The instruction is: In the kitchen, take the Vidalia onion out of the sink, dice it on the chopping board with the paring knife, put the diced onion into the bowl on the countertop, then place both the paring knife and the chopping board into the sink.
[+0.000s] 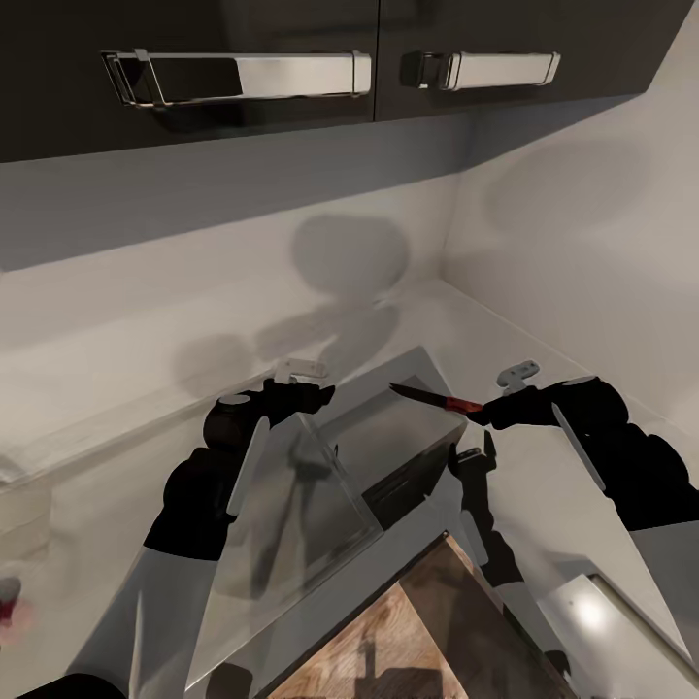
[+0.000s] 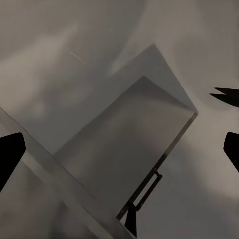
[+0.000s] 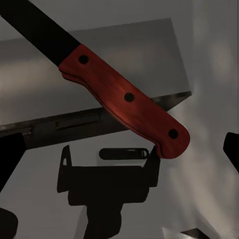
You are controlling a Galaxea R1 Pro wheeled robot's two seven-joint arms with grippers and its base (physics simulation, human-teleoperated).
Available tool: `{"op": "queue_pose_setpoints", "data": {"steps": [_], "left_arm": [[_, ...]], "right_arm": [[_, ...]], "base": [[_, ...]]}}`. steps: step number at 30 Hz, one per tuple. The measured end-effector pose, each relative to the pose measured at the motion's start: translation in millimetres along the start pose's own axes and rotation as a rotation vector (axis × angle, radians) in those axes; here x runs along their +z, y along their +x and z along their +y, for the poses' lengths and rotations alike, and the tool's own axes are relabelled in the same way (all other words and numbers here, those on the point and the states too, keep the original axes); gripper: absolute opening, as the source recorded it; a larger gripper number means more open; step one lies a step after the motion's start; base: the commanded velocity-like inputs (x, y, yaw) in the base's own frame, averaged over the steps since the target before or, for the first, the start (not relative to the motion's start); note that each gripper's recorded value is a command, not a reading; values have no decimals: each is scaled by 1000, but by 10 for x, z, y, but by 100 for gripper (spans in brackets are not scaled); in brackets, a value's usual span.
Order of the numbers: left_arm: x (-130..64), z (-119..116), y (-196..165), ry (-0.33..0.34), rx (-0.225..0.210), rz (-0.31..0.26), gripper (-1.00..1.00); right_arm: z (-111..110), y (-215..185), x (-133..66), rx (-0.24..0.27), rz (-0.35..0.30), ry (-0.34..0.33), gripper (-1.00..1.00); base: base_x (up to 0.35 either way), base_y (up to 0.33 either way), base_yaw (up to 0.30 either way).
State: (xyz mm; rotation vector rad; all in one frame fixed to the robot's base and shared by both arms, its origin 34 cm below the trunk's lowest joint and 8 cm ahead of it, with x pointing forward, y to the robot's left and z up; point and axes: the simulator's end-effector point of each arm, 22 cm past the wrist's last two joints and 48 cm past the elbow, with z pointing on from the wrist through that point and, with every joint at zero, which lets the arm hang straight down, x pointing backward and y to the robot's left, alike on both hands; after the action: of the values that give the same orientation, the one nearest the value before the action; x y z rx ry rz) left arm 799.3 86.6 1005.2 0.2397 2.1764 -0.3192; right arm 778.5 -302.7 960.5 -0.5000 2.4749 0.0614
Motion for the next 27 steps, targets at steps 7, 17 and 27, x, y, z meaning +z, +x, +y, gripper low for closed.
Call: {"op": "queue_pose_setpoints", "data": {"steps": [7, 17, 27], "left_arm": [[50, -71, 94, 11, 8, 23, 100], [66, -133, 117, 21, 15, 29, 100], [67, -135, 119, 21, 15, 30, 100]], "right_arm": [[-133, -160, -59, 21, -28, 18, 100], [-738, -754, -219, 126, -76, 70, 100], [-728, -605, -70, 130, -9, 61, 100]], "base": [[0, 0, 0], [0, 0, 0], [0, 0, 0]]}}
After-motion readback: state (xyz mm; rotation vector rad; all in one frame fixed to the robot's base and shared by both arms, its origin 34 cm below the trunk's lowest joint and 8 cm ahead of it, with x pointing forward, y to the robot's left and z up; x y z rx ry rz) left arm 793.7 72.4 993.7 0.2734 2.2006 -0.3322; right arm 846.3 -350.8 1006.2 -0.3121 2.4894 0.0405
